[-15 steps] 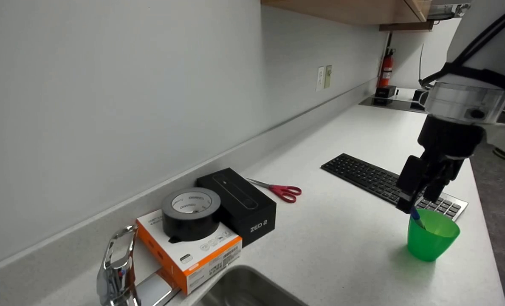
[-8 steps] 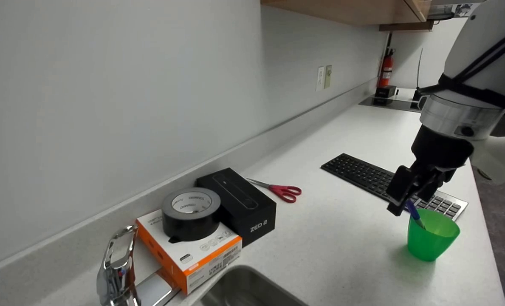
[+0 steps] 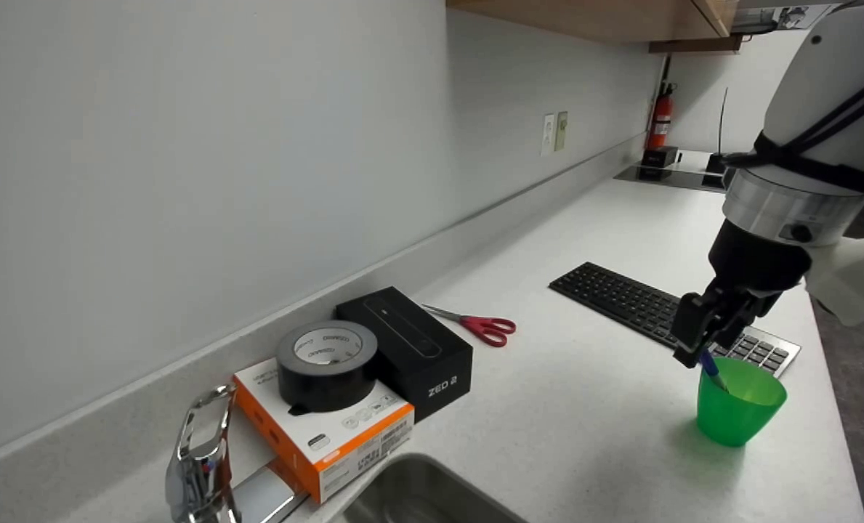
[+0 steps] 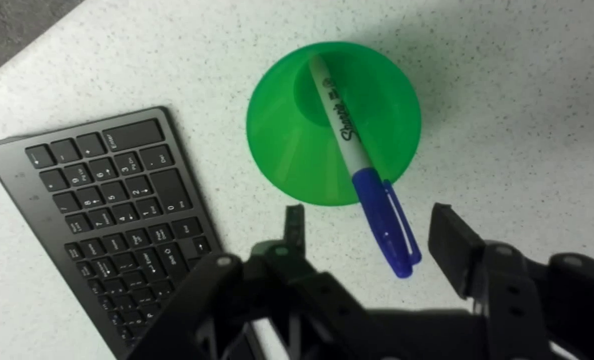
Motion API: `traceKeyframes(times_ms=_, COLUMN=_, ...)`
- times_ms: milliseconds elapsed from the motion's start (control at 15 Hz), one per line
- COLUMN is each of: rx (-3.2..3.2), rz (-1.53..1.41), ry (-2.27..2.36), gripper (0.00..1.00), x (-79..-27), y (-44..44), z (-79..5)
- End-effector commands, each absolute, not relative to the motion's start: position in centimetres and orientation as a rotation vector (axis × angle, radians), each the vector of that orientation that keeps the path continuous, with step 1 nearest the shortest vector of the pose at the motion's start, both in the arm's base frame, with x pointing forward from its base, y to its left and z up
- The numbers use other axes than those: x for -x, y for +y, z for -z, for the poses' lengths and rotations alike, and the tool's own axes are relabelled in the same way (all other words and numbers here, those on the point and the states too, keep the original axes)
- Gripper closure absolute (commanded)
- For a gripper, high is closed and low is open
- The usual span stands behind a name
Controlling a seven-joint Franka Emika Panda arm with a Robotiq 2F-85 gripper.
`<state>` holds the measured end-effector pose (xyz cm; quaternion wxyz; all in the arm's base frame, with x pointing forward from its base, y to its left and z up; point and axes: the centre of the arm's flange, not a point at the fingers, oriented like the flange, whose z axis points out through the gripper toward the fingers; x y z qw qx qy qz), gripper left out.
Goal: Remove the marker from the mug cup and place it on the table
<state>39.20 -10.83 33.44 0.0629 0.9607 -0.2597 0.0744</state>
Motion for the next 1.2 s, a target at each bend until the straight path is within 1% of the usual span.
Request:
traceKeyframes(times_ms=0, rx=-2.883, rz=-0.295, ry=-0.799, gripper=0.63, x=-38.8, y=-10.8, z=-33.4)
traceKeyframes(times_ms=267, rx=-2.89, rz=-0.294, ry=-0.803, gripper=0.95, x=-38.4, y=-10.8, z=-34.3)
traceKeyframes(times_ms=333, rx=-2.896, rz=-0.298, ry=-0.806, gripper=0.99, x=-38.3, y=-10.8, z=-34.8)
traceKeyframes(times_ms=400, rx=-2.901, rz=-0.31, ry=-0.809, gripper=1.0, x=-38.2, y=-10.9, z=-35.4)
traceKeyframes(times_ms=467, rx=-2.913, rz=-0.328, ry=-0.812, gripper=0.96, x=-37.8, y=-11.0, z=-36.6)
traceKeyframes(times_ms=933, rx=-3.038, rz=-0.553, ry=-0.911, gripper=0.96, x=-34.9, y=-12.8, z=-46.3)
traceKeyframes(times_ms=1133, rx=-3.171, rz=-0.536, ry=-0.894, gripper=0.96, x=-36.1, y=-12.4, z=-48.0)
